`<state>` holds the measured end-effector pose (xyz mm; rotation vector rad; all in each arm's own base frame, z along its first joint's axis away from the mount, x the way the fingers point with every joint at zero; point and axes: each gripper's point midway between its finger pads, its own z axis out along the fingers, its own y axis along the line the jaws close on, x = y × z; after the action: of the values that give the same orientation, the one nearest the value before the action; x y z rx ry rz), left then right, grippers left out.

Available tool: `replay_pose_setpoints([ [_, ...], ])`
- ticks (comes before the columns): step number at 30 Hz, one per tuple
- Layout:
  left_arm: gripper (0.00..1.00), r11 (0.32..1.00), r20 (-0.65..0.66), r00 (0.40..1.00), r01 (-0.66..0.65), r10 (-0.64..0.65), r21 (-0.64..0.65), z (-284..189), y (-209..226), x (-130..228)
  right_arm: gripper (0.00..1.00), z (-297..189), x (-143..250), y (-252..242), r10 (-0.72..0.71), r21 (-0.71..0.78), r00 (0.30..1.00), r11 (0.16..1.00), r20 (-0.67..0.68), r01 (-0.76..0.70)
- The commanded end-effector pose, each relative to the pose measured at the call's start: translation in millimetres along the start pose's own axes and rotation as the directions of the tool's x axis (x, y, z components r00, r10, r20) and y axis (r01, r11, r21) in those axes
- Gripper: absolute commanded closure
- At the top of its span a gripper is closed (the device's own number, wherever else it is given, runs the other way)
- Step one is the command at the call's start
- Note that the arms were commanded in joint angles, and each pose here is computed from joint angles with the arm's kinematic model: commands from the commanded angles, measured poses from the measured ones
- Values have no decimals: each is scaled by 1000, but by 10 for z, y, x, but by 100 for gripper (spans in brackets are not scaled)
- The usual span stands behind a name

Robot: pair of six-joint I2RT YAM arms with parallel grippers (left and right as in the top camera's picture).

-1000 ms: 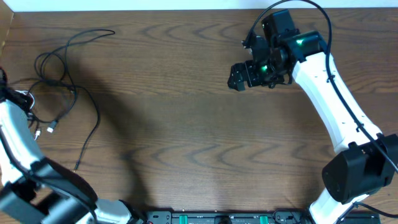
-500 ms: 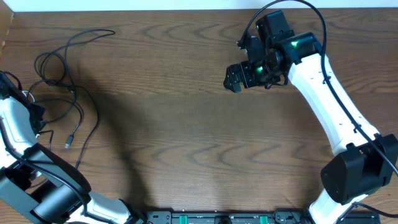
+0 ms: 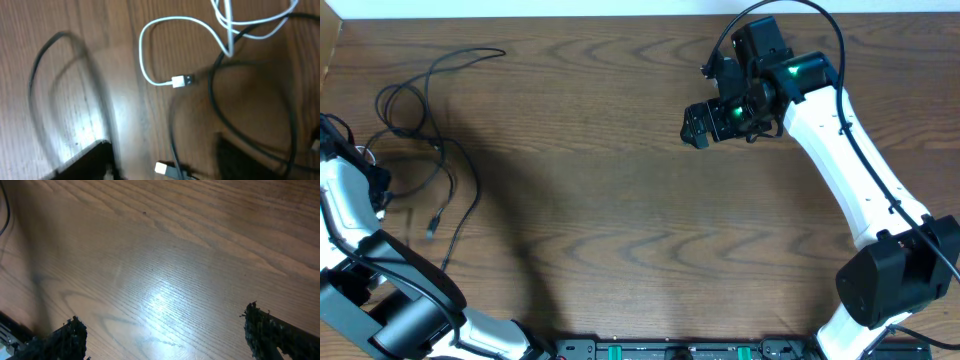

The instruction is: Untangle cables

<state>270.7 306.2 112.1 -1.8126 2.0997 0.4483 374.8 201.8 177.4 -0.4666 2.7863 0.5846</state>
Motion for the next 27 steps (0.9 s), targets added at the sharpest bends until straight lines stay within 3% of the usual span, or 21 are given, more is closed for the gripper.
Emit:
replay_pose_setpoints([
  [1, 20, 1000, -40, 999, 7, -6, 30, 74, -56, 69, 1, -102, -25, 61, -34, 0, 999, 999, 28, 34],
  [7, 20, 991, -54, 998, 13, -6, 132, -35, -219, 66, 1, -101, -22, 61, -33, 0, 999, 999, 27, 33],
  [12, 20, 955, 22, 1000, -21, 15, 296, -455, -405, -108, 1, -102, -26, 61, -33, 0, 999, 999, 29, 33],
  [20, 20, 796, 183, 982, -141, 39, 588, -1662, -506, -212, 1, -101, -28, 63, -34, -1, 999, 999, 29, 34],
  [25, 20, 680, 158, 983, -178, 92, 711, -2266, -425, 161, 1, -103, -62, 66, -38, -1, 998, 999, 43, 38],
  [27, 20, 667, 146, 980, -199, 135, 718, -2373, -384, 346, 1, -104, -88, 68, -42, -2, 998, 999, 53, 42],
])
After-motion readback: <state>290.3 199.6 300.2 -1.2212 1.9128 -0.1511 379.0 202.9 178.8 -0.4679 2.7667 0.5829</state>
